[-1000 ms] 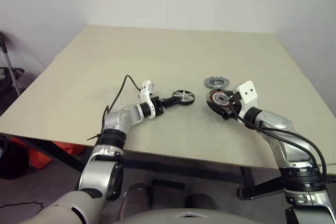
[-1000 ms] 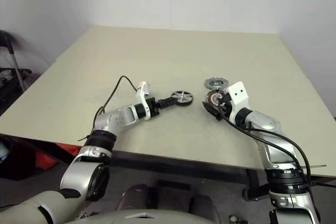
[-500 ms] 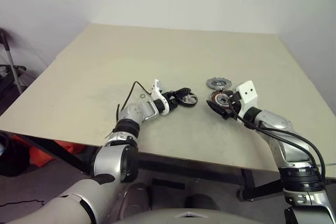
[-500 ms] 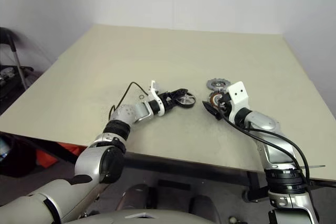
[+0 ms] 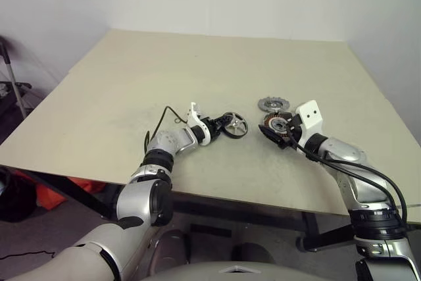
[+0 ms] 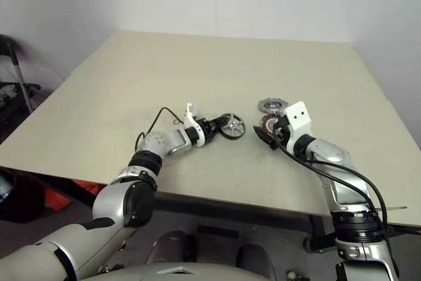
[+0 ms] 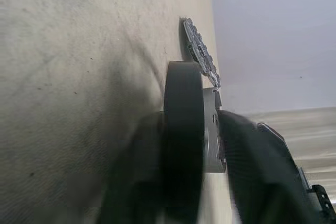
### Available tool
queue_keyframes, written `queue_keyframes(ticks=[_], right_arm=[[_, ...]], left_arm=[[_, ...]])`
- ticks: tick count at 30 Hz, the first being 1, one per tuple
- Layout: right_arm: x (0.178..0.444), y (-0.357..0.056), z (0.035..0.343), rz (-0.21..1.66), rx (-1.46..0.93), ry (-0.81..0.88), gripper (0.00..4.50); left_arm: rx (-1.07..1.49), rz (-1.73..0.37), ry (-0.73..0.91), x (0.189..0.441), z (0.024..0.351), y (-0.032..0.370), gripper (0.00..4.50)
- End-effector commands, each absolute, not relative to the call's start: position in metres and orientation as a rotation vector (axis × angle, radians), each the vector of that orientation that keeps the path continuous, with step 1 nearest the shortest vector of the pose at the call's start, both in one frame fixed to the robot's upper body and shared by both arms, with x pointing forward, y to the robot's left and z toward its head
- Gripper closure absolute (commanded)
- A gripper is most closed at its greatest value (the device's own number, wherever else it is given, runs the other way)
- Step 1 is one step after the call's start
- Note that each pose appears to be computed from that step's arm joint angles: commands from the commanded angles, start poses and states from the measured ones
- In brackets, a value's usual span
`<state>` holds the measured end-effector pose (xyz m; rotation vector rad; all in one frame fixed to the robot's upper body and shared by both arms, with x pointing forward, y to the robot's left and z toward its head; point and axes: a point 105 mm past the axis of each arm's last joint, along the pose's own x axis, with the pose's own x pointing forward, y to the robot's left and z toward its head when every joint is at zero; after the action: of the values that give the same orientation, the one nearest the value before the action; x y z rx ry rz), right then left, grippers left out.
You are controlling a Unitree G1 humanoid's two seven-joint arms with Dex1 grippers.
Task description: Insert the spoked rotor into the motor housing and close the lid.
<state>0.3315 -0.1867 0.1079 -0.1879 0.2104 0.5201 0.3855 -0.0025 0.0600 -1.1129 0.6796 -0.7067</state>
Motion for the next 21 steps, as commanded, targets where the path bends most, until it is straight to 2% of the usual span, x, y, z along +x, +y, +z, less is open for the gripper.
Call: queue_keyframes(ticks=[1,12,16,21], right_arm=[[0.335,-0.187,0.124,0.511,-0.207,0.151,0.15],[0.335,-0.188,0.124,0.504,-0.210,0.155,0.15],[0.336,-0.188,0.124,0.502,-0.210,0.154,0.15],[0.336,-0.188,0.124,0.502,-0.211,0.154,0.15]], left_arm=[[-1.122,-0.733,0.650,0.388,0.070,-0.003,3.32],[-1.151,-0.745,0.629,0.388,0.071,0.002,3.32],[-1.155,-0.751,0.624,0.387,0.072,0.002,4.11],[-1.169,-0.731,0.617,0.390,0.071,0.007,4.10]])
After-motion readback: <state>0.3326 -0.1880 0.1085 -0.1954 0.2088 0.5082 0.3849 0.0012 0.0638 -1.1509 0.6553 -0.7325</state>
